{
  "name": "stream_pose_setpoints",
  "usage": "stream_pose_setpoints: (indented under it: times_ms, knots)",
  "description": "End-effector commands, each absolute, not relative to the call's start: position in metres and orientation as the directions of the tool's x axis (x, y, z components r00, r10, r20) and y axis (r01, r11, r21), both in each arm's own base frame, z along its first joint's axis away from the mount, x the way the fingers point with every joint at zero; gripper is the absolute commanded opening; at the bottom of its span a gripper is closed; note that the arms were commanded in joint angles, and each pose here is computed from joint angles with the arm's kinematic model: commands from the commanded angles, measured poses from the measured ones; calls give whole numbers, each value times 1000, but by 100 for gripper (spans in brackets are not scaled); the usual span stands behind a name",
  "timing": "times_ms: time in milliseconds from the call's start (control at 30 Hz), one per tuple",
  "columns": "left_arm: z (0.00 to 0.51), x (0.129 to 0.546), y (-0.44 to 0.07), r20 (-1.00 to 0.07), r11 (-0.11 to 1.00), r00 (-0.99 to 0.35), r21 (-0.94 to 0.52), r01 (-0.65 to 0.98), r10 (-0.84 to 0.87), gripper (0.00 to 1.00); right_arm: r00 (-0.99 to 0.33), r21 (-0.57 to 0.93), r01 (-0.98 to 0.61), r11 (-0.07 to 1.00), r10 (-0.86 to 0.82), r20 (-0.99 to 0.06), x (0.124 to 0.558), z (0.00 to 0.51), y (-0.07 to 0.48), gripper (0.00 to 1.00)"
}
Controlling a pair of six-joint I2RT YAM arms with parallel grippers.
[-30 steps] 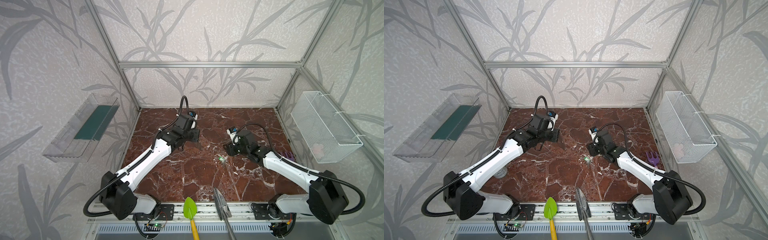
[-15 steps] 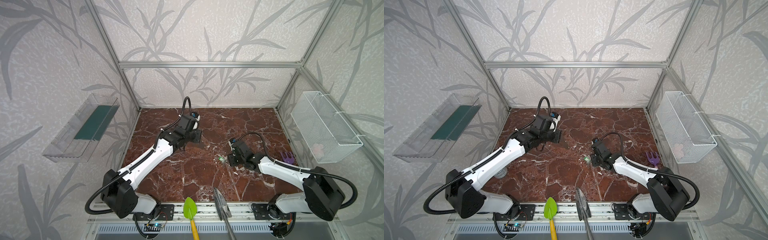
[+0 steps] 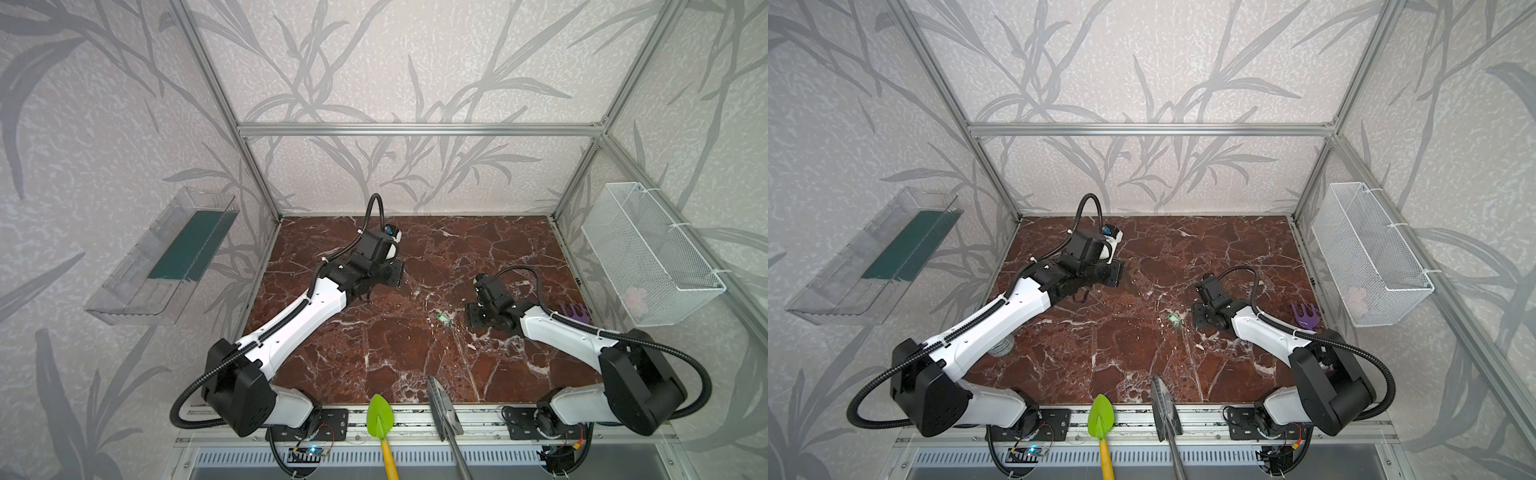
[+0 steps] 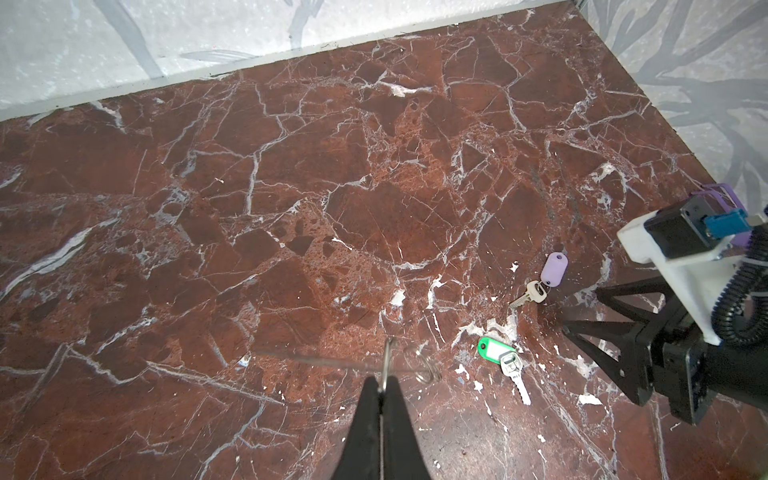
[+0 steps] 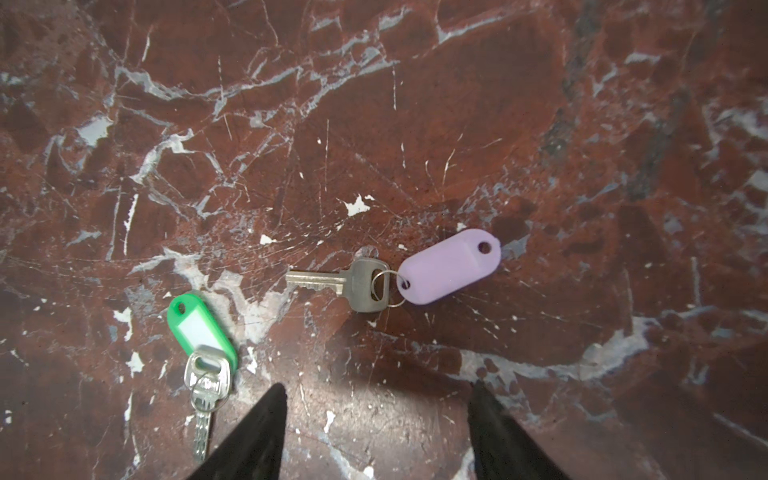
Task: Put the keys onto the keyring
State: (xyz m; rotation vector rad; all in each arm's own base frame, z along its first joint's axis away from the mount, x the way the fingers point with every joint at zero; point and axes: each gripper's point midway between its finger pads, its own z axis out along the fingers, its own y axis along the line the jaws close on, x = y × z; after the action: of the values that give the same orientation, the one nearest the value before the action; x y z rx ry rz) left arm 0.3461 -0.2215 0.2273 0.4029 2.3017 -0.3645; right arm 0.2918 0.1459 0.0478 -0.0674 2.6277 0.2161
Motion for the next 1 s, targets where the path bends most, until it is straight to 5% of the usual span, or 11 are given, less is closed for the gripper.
stream_pose_setpoints:
  times_ms: [0,400,967]
  knots:
    - [244,345,-223,-757,903,-631,-137,406,168,0,-890,221,-77,972,33,-455,294,45,155,69]
    - [244,342,-223,-762,897,-623,-135,421,178,0,-916,298,-62,953,64,-397,310,25,169,69]
    - [247,334,-214,-772,902,-608,-112,416,185,0,-895,424,-228,877,-17,-445,393,34,234,64]
